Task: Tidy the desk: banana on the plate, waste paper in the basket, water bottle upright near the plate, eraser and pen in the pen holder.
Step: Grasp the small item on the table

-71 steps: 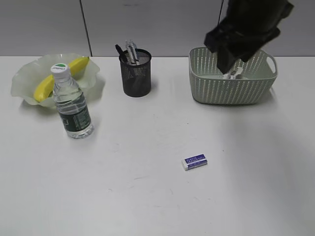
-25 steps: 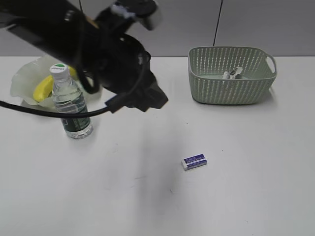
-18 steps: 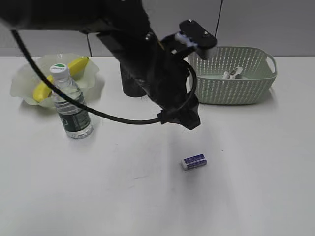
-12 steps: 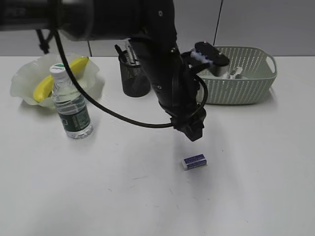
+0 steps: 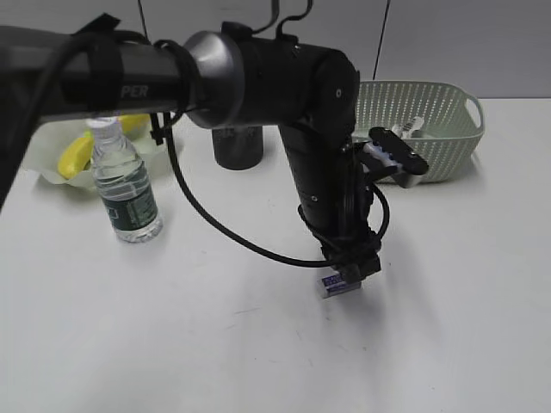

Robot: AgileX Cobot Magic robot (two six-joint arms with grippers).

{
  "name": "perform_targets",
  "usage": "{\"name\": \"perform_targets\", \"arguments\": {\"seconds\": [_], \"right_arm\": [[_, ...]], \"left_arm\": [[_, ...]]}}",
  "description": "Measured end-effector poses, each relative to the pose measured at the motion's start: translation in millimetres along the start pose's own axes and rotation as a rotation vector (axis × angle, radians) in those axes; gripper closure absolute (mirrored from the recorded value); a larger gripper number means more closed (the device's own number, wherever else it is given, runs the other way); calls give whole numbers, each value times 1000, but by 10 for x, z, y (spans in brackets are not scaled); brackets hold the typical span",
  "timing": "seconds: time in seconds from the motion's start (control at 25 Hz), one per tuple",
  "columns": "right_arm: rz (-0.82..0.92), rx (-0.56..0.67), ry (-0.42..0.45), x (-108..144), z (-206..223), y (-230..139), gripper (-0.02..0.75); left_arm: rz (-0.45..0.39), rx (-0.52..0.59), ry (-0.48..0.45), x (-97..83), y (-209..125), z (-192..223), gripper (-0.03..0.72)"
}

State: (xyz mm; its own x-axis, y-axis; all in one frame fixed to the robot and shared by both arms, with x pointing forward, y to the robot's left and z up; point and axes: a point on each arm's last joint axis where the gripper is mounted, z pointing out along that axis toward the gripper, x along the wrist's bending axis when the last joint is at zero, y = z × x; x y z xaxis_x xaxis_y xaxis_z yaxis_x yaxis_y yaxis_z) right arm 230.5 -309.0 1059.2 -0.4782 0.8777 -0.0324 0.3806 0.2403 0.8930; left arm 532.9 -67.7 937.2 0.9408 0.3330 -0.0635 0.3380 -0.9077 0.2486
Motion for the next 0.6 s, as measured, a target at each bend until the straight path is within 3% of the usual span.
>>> {"name": "perform_targets", "arguments": {"seconds": [0.48,0.6], "right_arm": [[0,0,0,0,0,0,353],[0,0,0,0,0,0,353]], "left_arm": [[-18,42,10,41,-18,415,267],[-20,52,15,54,-28,472,316]]}}
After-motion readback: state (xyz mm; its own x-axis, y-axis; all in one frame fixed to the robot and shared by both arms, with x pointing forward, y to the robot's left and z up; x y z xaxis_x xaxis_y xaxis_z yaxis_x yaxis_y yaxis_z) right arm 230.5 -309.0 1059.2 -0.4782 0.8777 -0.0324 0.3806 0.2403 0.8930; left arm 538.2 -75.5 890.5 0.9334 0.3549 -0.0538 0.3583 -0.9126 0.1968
